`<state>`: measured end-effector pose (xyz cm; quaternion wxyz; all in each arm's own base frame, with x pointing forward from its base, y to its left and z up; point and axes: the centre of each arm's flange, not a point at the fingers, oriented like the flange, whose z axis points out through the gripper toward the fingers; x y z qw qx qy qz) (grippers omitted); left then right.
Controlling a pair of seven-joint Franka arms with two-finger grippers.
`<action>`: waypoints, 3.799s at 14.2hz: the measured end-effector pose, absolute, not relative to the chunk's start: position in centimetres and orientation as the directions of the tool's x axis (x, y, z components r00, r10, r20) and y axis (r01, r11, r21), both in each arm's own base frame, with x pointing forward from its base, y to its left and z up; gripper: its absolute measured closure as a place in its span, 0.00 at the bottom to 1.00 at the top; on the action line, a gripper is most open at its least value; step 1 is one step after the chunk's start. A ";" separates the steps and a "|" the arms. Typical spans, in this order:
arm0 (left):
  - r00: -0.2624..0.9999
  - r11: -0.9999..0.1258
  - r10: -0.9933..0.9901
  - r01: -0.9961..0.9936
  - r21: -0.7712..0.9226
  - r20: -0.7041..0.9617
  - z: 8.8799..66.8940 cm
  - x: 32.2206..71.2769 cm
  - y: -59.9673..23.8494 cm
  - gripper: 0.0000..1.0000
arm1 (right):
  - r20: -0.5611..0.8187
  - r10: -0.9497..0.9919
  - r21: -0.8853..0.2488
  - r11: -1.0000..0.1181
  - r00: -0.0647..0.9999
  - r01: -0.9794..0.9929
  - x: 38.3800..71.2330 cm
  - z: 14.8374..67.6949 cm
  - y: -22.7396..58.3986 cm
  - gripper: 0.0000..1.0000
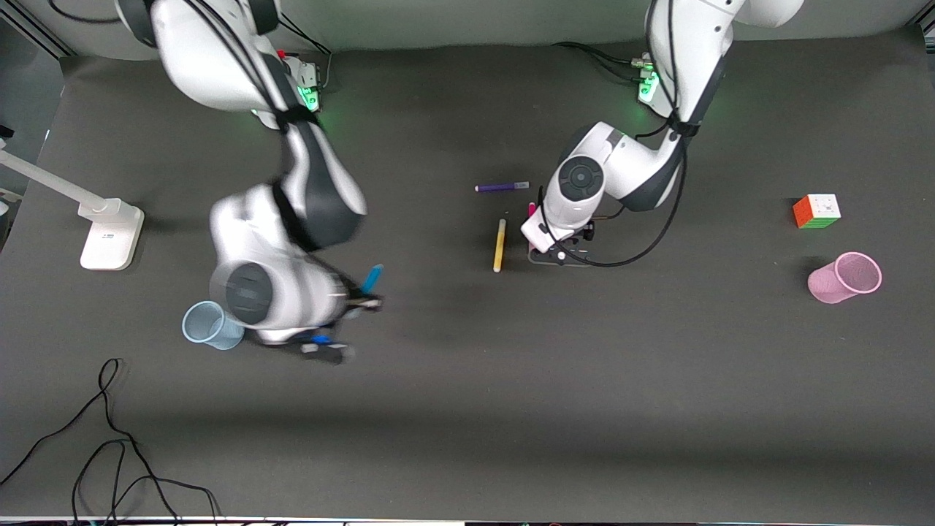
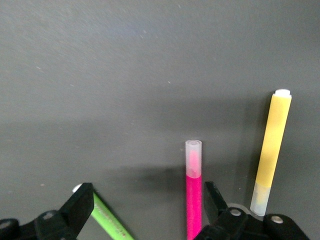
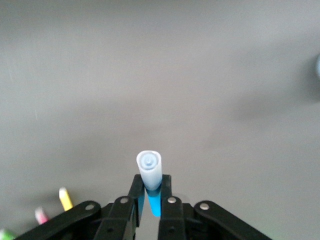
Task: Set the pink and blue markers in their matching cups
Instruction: 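Grasp the blue marker with the right gripper while the left gripper grasps pink, then carry the blue marker with the right gripper into the light blue cup, then release the blue marker and raise the right gripper while the left gripper lifts pink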
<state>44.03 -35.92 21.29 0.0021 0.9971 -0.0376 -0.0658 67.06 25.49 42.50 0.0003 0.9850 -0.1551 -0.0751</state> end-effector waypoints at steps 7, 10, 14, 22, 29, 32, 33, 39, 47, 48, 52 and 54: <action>0.985 -0.996 -0.087 -0.089 -0.007 -0.150 18.3 41.2 -38.7 0.04 | 0.157 -0.357 0.086 -0.924 0.921 -0.372 69.8 50.5 3.0 0.83; 0.986 -0.995 -0.099 -0.099 0.007 -0.132 17.1 40.3 -39.7 0.12 | 0.221 -0.330 0.059 -0.935 0.918 -0.350 68.2 48.2 -2.5 0.83; 0.988 -0.995 -0.102 -0.100 0.018 -0.115 16.6 40.4 -40.0 0.23 | 0.304 -0.308 0.024 -0.943 0.901 -0.331 65.0 43.1 -4.9 0.83; 0.990 -0.995 -0.101 -0.098 0.027 -0.101 17.0 40.6 -40.1 0.78 | 0.387 -0.239 0.024 -0.963 0.891 -0.269 57.6 33.1 -4.6 0.83; 0.990 -0.995 -0.096 -0.094 0.023 -0.102 16.8 40.7 -39.8 0.18 | 0.363 -0.192 0.054 -0.973 0.912 -0.226 56.5 31.3 -4.4 0.69; 0.990 -0.995 -0.094 -0.093 0.020 -0.103 16.7 40.8 -39.7 0.16 | 0.377 -0.188 0.054 -0.973 0.907 -0.224 56.6 31.5 -4.3 0.39; 0.990 -0.995 -0.095 -0.093 0.022 -0.100 16.9 40.9 -39.7 0.22 | 0.377 -0.187 0.055 -0.973 0.907 -0.223 56.6 31.5 -4.3 0.28; 0.991 -0.995 -0.095 -0.093 0.022 -0.099 17.0 40.9 -39.7 0.27 | 0.329 -0.184 0.045 -0.977 0.926 -0.210 57.9 32.9 -3.5 0.00; 0.986 -0.988 -0.154 -0.154 -0.002 -0.069 17.7 40.9 -39.9 0.83 | 0.033 -0.165 -0.013 -0.986 0.986 -0.165 60.7 44.2 -0.9 0.00; 0.986 -0.988 -0.153 -0.154 -0.004 -0.068 17.7 41.0 -39.8 0.83 | 0.016 -0.161 -0.015 -0.987 0.987 -0.160 60.8 45.2 -0.6 0.00; 0.989 -0.992 -0.109 -0.115 -0.050 -0.098 21.0 43.1 -37.7 0.83 | -0.058 -0.131 -0.011 -0.991 0.990 -0.132 60.5 47.5 0.1 0.00; 0.991 -0.993 -0.084 -0.091 -0.070 -0.107 25.8 44.3 -36.6 0.83 | -0.103 -0.096 -0.014 -0.995 0.990 -0.098 60.2 49.7 0.7 0.00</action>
